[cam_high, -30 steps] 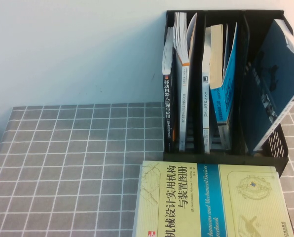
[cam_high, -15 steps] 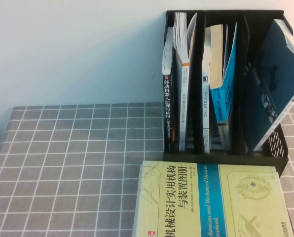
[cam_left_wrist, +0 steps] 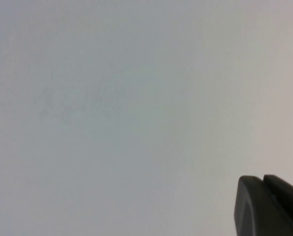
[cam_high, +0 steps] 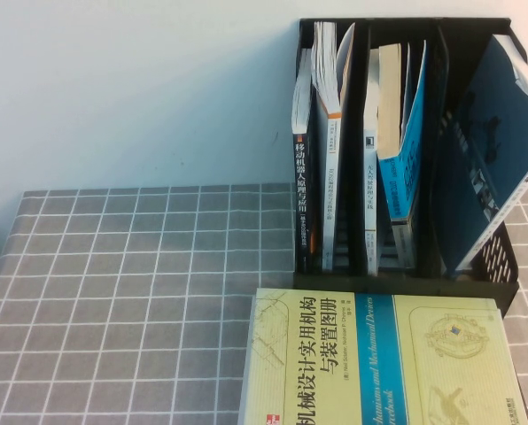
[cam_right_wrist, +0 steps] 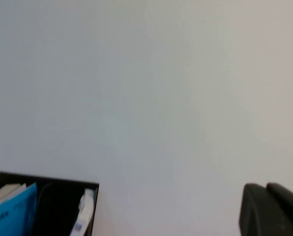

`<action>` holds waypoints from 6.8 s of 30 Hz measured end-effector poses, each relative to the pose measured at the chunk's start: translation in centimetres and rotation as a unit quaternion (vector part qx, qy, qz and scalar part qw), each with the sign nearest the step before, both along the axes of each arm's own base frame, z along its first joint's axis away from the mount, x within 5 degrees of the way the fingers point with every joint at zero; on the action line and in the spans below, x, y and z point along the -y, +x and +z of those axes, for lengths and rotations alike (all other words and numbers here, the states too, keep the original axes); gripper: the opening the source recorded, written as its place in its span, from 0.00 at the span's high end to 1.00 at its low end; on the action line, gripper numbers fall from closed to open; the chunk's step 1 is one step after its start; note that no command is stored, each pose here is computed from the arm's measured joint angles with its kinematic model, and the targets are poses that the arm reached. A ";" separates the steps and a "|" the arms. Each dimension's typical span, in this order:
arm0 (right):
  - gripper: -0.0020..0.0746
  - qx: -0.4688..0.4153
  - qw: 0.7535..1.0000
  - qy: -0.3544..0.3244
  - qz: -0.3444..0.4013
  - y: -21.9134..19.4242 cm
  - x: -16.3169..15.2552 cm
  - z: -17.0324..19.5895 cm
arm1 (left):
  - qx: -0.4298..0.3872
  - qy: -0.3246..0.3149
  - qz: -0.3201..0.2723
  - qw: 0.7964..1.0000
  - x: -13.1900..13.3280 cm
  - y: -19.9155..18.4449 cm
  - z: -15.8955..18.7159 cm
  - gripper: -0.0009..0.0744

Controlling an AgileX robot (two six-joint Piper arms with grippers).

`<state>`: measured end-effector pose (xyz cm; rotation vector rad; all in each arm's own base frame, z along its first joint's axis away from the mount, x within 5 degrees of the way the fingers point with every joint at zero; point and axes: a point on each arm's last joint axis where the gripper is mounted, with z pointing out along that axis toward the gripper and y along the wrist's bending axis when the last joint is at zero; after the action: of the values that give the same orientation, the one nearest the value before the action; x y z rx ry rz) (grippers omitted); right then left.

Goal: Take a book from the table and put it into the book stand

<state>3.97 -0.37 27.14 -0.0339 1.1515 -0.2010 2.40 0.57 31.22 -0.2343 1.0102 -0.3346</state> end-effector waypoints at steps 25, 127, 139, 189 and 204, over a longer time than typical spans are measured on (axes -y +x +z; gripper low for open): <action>0.98 -0.609 0.755 0.118 0.213 12.9 -3.0 -0.6 | -0.500 0.026 -0.274 0.821 5.4 12.6 -2.8 0.99; 0.98 -0.688 0.672 0.102 0.256 19.6 -9.5 -10.4 | -0.613 -0.100 -0.502 0.601 4.1 25.4 -10.6 0.20; 0.98 -0.676 0.677 0.105 0.272 19.8 -9.7 -10.2 | -0.660 -0.154 -0.504 0.535 3.9 27.0 -16.8 0.20; 0.98 -0.695 0.642 0.148 0.289 20.8 -10.7 -12.7 | -0.650 -0.174 -0.531 0.515 7.3 27.7 -20.0 0.20; 0.98 -0.689 0.639 0.157 0.304 20.9 -11.0 -12.9 | -0.654 -0.158 -0.540 0.505 8.4 27.4 -20.1 0.49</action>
<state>24.87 10.61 14.26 -0.3086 2.6189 0.8138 29.83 -7.86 11.07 -0.1126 2.6072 -1.6996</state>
